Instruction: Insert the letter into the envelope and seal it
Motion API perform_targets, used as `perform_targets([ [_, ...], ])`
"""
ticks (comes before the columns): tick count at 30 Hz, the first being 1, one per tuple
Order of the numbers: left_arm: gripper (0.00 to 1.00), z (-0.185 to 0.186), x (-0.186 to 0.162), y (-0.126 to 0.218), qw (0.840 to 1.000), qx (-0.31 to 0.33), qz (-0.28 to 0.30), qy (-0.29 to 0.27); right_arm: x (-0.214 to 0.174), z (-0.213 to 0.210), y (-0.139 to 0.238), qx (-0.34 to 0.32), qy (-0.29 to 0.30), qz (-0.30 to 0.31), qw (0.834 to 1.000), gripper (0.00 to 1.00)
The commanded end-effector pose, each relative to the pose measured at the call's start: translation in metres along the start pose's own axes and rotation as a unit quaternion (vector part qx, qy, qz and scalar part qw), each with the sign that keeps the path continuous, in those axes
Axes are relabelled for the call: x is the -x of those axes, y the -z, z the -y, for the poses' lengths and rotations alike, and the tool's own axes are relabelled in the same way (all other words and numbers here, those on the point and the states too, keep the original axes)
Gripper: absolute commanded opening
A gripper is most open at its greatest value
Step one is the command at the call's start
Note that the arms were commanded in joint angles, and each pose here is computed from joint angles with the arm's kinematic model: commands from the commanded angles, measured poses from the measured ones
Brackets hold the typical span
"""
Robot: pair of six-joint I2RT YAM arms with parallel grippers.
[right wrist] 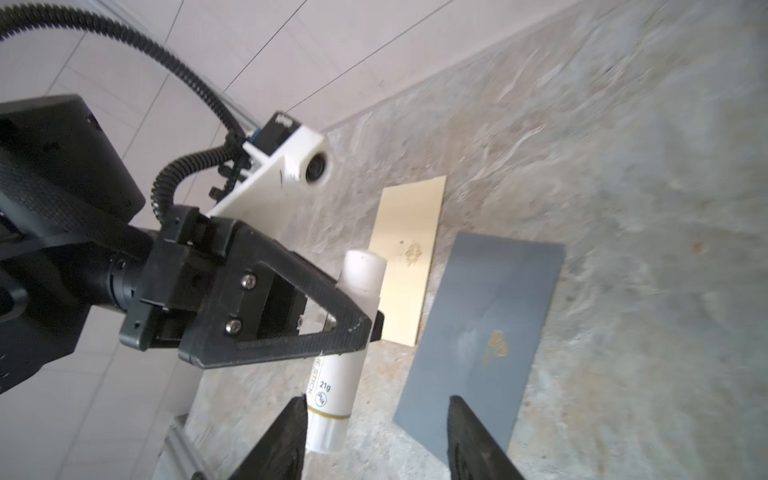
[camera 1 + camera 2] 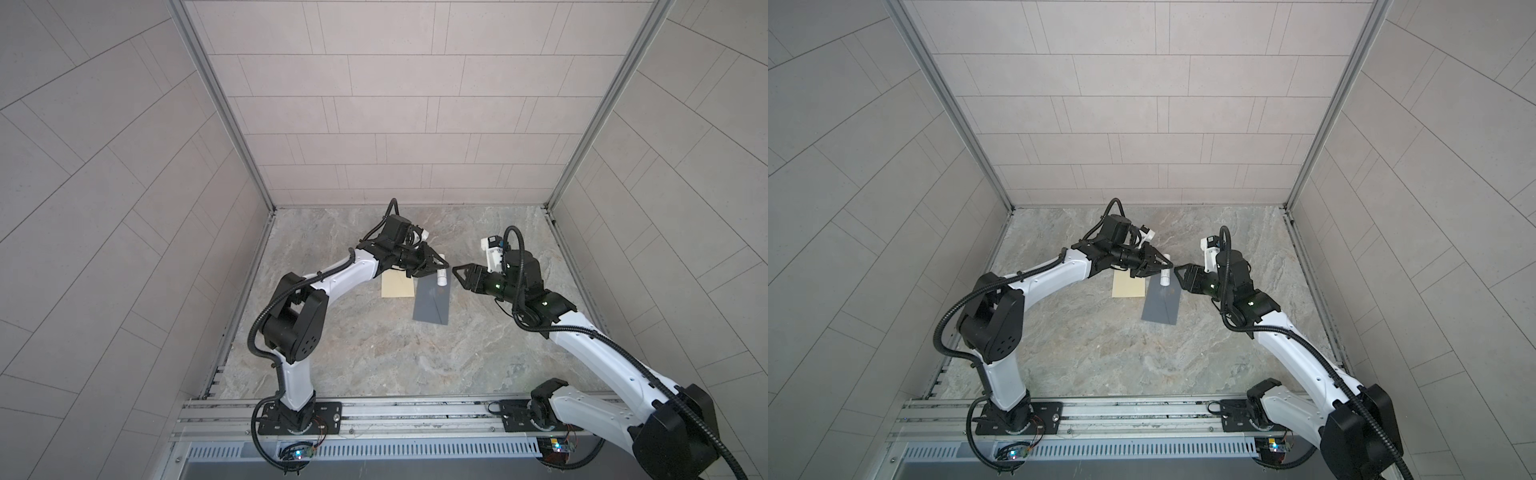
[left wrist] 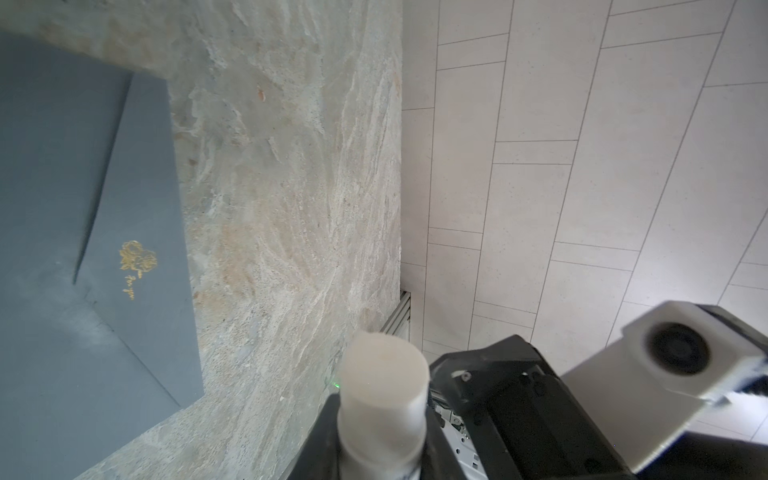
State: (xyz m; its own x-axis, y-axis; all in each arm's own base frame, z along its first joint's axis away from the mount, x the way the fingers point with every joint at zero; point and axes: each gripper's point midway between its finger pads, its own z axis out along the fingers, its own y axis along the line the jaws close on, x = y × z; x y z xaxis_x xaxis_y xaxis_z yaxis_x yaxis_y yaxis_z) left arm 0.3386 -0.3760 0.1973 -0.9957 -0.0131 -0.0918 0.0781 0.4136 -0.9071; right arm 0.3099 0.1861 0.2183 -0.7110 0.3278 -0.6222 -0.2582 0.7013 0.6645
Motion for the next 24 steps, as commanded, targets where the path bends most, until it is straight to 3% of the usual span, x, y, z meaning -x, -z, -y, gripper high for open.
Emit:
perform_targets([
  [1, 0.00, 0.039, -0.005, 0.011, 0.997, -0.050, 0.002, -0.056, -0.009, -0.039, -0.004, 0.118, -0.022, -0.043, 0.992, 0.54],
  [7, 0.00, 0.049, -0.006, 0.013, 0.996, -0.062, 0.003, -0.064, -0.010, -0.035, -0.014, 0.125, -0.040, -0.042, 0.991, 0.47],
  [12, 0.00, 0.049, -0.006, 0.010, 0.996, -0.063, 0.004, -0.060, -0.001, -0.029, -0.019, 0.100, -0.048, -0.028, 0.993, 0.23],
  [14, 0.00, 0.048, -0.004, 0.010, 0.997, -0.060, 0.008, -0.052, -0.002, -0.022, -0.021, 0.071, -0.042, -0.028, 0.996, 0.17],
  [17, 0.00, 0.038, 0.000, 0.008, 0.999, -0.037, 0.017, -0.027, -0.011, 0.001, -0.020, -0.046, 0.003, -0.044, 0.998, 0.08],
  [20, 0.00, 0.020, 0.006, 0.009, 0.999, 0.007, 0.036, 0.005, -0.017, 0.019, -0.012, -0.179, 0.088, -0.056, 0.978, 0.06],
  [24, 0.00, 0.008, 0.013, 0.005, 0.997, 0.019, 0.046, 0.052, -0.022, 0.023, -0.004, -0.320, 0.221, -0.063, 0.919, 0.04],
])
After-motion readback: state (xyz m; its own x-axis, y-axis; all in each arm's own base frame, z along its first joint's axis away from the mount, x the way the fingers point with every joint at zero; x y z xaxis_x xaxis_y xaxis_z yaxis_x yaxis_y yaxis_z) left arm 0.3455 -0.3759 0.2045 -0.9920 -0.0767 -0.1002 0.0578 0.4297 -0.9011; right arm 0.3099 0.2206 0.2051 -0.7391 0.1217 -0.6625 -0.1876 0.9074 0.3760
